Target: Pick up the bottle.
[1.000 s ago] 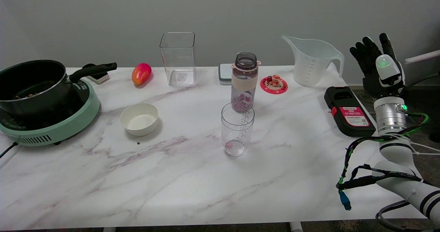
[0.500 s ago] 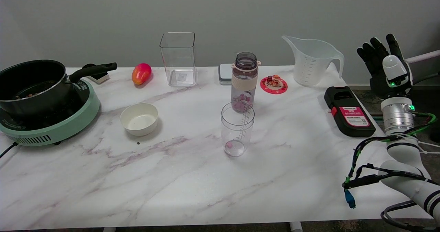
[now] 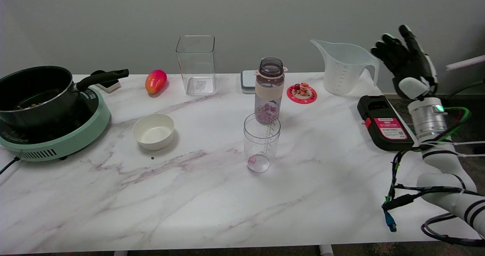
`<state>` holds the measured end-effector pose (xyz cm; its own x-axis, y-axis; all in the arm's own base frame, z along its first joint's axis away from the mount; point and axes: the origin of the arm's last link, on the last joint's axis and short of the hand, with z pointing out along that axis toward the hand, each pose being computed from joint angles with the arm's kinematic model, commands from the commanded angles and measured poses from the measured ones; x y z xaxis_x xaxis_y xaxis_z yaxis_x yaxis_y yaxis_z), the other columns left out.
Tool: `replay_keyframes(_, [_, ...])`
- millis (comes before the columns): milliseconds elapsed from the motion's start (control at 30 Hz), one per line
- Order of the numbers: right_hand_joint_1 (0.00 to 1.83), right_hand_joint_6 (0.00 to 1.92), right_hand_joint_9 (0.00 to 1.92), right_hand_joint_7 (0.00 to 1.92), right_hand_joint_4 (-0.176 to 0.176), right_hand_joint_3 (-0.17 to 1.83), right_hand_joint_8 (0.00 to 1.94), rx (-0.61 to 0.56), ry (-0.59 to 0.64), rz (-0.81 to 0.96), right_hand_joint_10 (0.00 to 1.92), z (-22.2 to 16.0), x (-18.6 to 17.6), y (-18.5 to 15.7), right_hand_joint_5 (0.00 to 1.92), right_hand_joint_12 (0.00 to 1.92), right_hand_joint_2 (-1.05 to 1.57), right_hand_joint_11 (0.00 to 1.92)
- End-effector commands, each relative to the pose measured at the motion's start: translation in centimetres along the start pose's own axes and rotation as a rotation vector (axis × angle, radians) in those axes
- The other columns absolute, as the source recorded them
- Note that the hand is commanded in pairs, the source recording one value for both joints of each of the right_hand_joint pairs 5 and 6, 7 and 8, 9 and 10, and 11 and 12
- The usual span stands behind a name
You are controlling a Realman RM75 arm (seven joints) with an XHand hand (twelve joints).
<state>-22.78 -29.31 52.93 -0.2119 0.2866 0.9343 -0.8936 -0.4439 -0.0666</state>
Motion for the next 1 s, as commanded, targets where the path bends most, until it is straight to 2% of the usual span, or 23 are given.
replay_keyframes(33, [1.18, 0.09, 0.52, 0.49, 0.0, 0.99, 0.49, -0.005, -0.419, -0.102, 0.52, 3.7, -11.4, 2.7, 0.09, 0.52, -0.98, 0.52])
replay_keyframes(300, [1.15, 0.06, 0.48, 0.45, 0.0, 0.82, 0.45, -0.1, -0.351, -0.101, 0.48, 2.5, -10.5, 5.8, 0.06, 0.46, -1.05, 0.46])
replay_keyframes(600, [1.14, 0.03, 0.42, 0.42, 0.0, 0.86, 0.42, -0.154, -0.308, -0.136, 0.42, 3.7, -9.8, 7.6, 0.03, 0.37, -1.05, 0.37])
replay_keyframes(1000, [1.15, 0.02, 0.3, 0.25, 0.0, 0.88, 0.25, -0.283, -0.301, -0.164, 0.3, 4.2, -12.3, 11.5, 0.02, 0.32, -1.05, 0.32])
